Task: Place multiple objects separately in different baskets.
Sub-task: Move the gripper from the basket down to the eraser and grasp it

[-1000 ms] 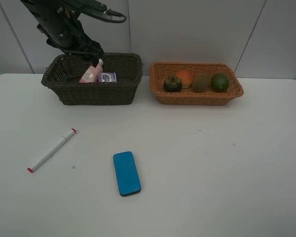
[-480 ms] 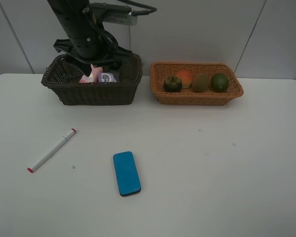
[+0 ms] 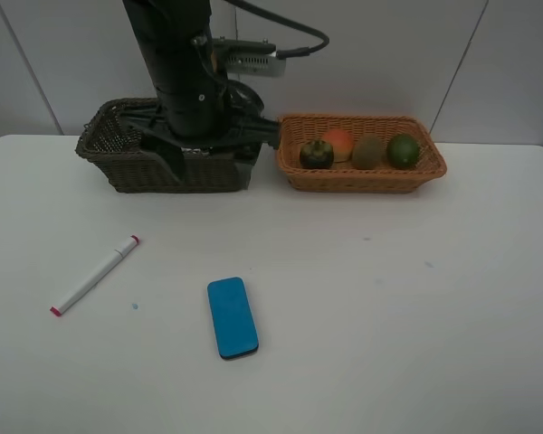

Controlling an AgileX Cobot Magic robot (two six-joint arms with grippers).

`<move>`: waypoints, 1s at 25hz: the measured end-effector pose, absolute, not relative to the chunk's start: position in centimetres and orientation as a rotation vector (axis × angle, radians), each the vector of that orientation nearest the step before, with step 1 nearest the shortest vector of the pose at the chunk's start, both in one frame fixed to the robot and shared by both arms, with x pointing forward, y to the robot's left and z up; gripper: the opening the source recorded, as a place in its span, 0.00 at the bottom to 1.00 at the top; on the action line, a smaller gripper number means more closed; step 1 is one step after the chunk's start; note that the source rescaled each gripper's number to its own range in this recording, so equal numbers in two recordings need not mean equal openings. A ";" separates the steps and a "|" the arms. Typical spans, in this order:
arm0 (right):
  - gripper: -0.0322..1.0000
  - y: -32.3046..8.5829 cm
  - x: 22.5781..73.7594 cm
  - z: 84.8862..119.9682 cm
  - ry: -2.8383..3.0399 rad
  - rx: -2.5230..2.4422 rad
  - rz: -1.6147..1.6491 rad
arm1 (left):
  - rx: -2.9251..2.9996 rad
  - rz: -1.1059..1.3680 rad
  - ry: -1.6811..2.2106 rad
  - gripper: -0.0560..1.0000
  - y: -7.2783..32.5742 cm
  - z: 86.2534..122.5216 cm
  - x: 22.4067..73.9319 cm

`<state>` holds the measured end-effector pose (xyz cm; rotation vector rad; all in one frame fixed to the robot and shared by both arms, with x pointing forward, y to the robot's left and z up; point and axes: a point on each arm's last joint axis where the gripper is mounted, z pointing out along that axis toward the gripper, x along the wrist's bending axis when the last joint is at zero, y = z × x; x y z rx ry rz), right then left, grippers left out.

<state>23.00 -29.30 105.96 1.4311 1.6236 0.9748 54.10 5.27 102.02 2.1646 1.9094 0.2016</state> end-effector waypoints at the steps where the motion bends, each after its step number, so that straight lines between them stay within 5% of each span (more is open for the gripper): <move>1: 0.99 -29.3 23.0 106.0 1.624 1.431 0.975 | 2.141 0.169 1.953 0.93 5.0 102.0 53.7; 13: 0.99 -29.3 23.0 106.0 1.624 1.431 0.975 | 1.823 -0.111 2.327 0.93 3.6 100.6 52.3; 25: 0.99 -29.3 23.0 106.0 1.624 1.431 0.975 | 1.853 -0.105 2.345 0.93 2.7 97.8 52.7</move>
